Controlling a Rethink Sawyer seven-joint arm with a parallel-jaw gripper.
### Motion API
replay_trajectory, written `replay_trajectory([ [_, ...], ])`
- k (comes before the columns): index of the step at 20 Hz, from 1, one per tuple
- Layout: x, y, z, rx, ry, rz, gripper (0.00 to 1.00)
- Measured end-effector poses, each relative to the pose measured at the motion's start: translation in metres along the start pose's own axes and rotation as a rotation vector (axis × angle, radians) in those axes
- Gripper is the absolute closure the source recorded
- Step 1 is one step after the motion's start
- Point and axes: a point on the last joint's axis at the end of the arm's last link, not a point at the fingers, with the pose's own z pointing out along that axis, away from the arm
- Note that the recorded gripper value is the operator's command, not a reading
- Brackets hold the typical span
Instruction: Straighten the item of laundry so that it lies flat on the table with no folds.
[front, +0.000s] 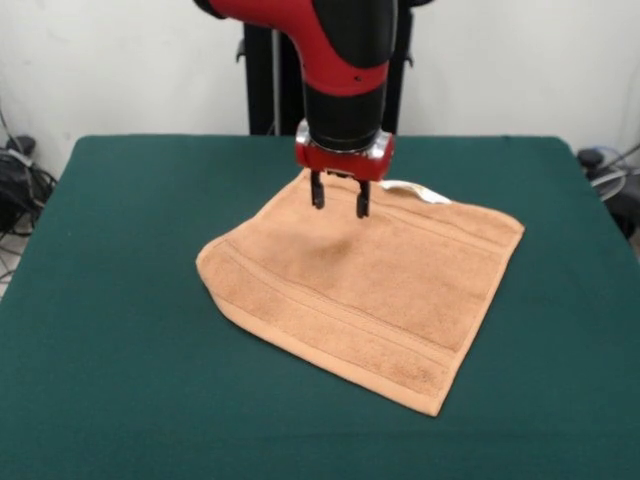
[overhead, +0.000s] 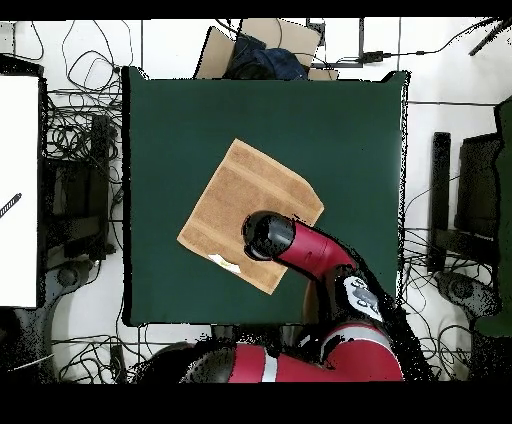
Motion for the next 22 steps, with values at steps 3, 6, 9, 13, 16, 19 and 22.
replay_trajectory([
  [3, 0.001, 0.002, 0.003, -0.003, 0.004, -0.003, 0.0],
  [6, 0.0, 0.004, 0.004, -0.002, 0.009, -0.017, 0.0],
  [9, -0.002, 0.005, 0.002, -0.001, 0.022, -0.034, 0.0],
  [13, -0.005, 0.005, -0.003, 0.0, 0.042, -0.052, 0.0],
  [16, -0.01, 0.005, -0.008, 0.001, 0.054, -0.064, 0.0],
  [19, -0.013, 0.004, -0.01, 0.005, 0.055, -0.076, 0.0],
  [22, -0.017, 0.002, -0.012, 0.008, 0.053, -0.084, 0.0],
])
